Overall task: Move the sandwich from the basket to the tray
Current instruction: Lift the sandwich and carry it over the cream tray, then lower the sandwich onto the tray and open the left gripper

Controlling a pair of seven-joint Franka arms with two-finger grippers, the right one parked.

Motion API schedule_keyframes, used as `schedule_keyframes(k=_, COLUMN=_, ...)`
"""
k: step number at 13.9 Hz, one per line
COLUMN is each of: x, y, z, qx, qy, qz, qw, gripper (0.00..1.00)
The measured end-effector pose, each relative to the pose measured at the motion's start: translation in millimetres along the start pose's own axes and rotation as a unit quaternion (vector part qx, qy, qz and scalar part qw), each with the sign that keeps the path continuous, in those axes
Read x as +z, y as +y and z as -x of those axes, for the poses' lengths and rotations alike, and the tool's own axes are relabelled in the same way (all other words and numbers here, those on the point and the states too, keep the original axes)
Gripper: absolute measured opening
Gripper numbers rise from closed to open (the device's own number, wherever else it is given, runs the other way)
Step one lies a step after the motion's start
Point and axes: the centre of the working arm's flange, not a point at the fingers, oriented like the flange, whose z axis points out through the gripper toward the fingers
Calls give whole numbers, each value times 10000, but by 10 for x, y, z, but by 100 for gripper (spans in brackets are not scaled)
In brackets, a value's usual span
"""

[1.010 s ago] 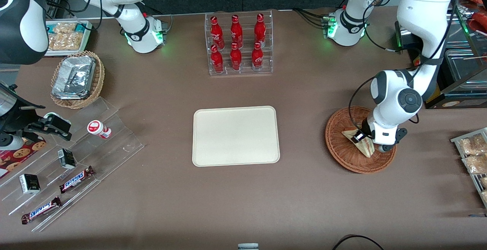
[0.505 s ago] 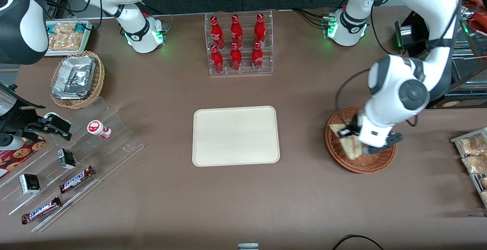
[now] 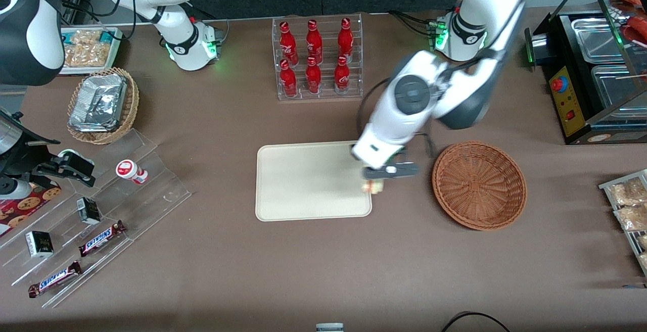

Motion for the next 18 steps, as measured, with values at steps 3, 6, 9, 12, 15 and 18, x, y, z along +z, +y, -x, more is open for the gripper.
schedule_keyframes(k=3, x=483, y=570, z=125, qx=28, qy=-135, qz=36, qw=9999, gripper=17)
schedule_keyframes(k=6, x=1048, y=884, z=191, qx=93, qy=97, qz=-34, qw=9999, gripper=17)
schedule_keyframes(k=9, x=1608, y=1020, z=270, qx=89, qy=161, qz=3, qw=9998, gripper=17)
schedule_keyframes(k=12, x=2011, y=1053, z=261, qx=81, qy=204, qz=-71, qw=9997, gripper=18)
schedule_keyframes(k=15, x=2035, y=1114, z=254, qx=93, qy=289, qz=-91, qw=9995, gripper=24)
schedule_keyframes(k=18, x=1973, y=1132, z=215, qx=20, qy=361, qz=-58, qw=9993, gripper=52)
